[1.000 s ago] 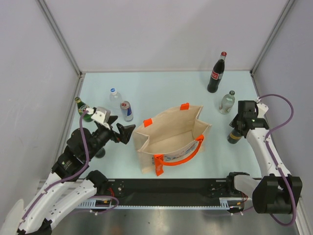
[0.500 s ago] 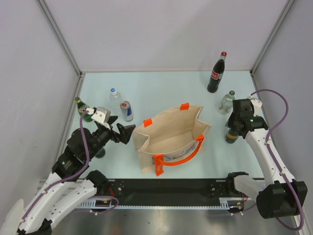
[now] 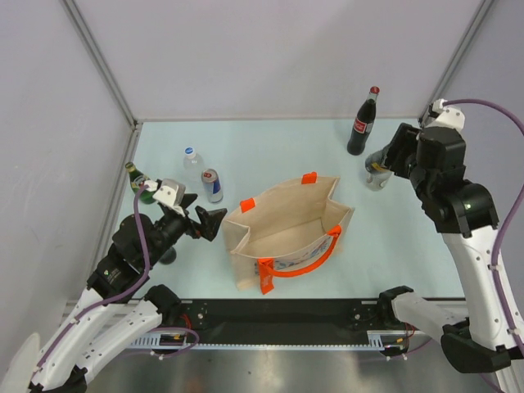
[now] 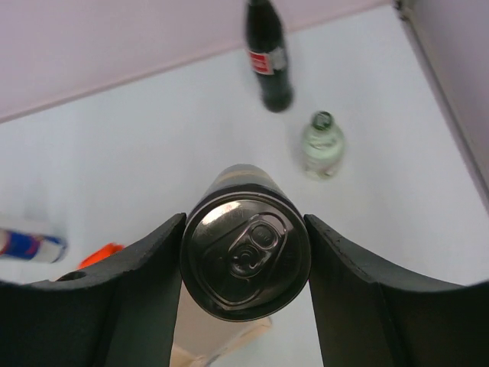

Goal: Place the beverage into the canvas bag

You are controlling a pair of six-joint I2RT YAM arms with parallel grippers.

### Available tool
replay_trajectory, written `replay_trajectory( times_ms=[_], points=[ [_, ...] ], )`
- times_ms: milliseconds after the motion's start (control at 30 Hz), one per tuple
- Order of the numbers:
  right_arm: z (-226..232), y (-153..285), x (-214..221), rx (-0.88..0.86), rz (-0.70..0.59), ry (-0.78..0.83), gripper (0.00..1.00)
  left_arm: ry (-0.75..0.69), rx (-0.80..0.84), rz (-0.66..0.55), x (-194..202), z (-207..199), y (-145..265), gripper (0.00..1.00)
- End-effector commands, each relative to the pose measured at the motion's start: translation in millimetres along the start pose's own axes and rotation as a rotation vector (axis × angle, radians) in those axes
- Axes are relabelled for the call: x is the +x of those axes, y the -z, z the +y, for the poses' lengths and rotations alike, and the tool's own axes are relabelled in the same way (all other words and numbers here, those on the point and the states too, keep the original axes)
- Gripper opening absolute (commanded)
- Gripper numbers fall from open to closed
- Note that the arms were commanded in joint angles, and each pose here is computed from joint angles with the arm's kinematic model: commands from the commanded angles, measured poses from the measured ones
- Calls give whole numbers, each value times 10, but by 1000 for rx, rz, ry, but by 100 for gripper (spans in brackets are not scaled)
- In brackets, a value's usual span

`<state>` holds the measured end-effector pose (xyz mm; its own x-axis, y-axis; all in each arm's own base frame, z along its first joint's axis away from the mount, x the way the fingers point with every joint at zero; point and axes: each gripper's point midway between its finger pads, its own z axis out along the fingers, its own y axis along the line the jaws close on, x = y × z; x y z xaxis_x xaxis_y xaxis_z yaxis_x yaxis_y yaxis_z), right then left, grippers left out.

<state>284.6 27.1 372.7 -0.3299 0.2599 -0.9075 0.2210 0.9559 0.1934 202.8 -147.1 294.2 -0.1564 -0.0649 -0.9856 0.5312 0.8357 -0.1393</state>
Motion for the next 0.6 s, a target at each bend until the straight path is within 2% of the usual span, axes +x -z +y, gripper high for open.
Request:
replay_trajectory(
  times_ms=[0, 100, 200, 300, 467, 567],
  points=[
    [606, 458, -628, -323, -183, -17, 0, -10, 10, -22, -56, -21, -18, 100],
    [974, 672, -700, -510, -199, 2, 0, -10, 18, -18, -47, -33, -23, 100],
    [1342, 837, -621, -700, -158, 3, 0, -12, 28, -12, -35, -51, -32, 100],
    [1599, 918, -498, -795, -104, -6, 0, -12, 39, -7, -22, -71, -39, 100],
    [1841, 870, -172, -804, -36, 76, 0, -12, 65, 8, 4, -120, -66, 100],
    [1826, 709, 111, -682, 33, 165, 0, -12, 67, 14, 15, -124, -76, 100]
  ],
)
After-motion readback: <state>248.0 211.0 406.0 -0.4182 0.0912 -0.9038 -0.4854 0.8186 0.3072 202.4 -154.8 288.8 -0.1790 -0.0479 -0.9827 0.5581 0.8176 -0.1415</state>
